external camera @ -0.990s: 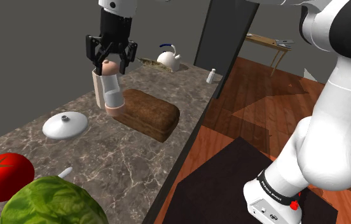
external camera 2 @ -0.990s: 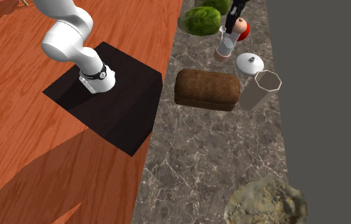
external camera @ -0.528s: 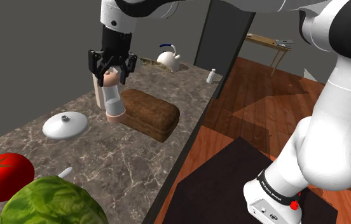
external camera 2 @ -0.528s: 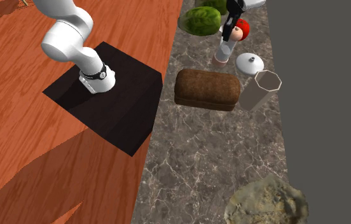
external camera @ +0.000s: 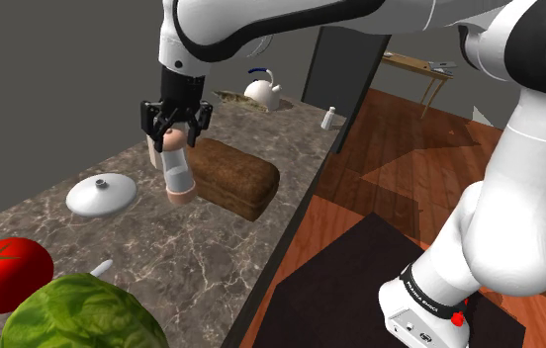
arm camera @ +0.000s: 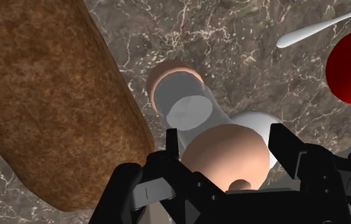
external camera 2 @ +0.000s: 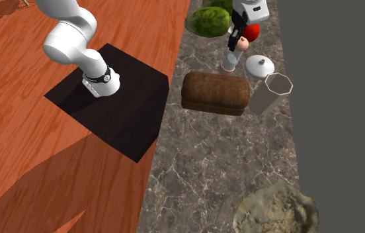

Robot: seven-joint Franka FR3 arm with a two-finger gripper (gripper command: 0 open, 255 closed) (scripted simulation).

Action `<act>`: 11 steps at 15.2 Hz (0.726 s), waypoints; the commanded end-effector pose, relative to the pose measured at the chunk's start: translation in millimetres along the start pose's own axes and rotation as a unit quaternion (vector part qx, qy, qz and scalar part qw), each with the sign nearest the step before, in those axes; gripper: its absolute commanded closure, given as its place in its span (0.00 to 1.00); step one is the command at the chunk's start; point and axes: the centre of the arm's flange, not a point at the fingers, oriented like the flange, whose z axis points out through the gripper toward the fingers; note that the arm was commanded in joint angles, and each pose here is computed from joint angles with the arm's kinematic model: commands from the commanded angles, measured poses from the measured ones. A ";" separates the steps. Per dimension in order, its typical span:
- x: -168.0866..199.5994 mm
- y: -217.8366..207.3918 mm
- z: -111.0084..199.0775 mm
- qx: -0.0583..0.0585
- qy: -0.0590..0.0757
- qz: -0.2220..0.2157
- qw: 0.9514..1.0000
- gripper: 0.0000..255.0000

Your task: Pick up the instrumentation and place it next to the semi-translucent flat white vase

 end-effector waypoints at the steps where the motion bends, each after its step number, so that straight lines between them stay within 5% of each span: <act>1: 1.1 1.9 10.4 0.000 0.000 0.000 1.000 1.00; 11: 0.2 7.6 45.1 0.000 0.000 0.000 1.000 1.00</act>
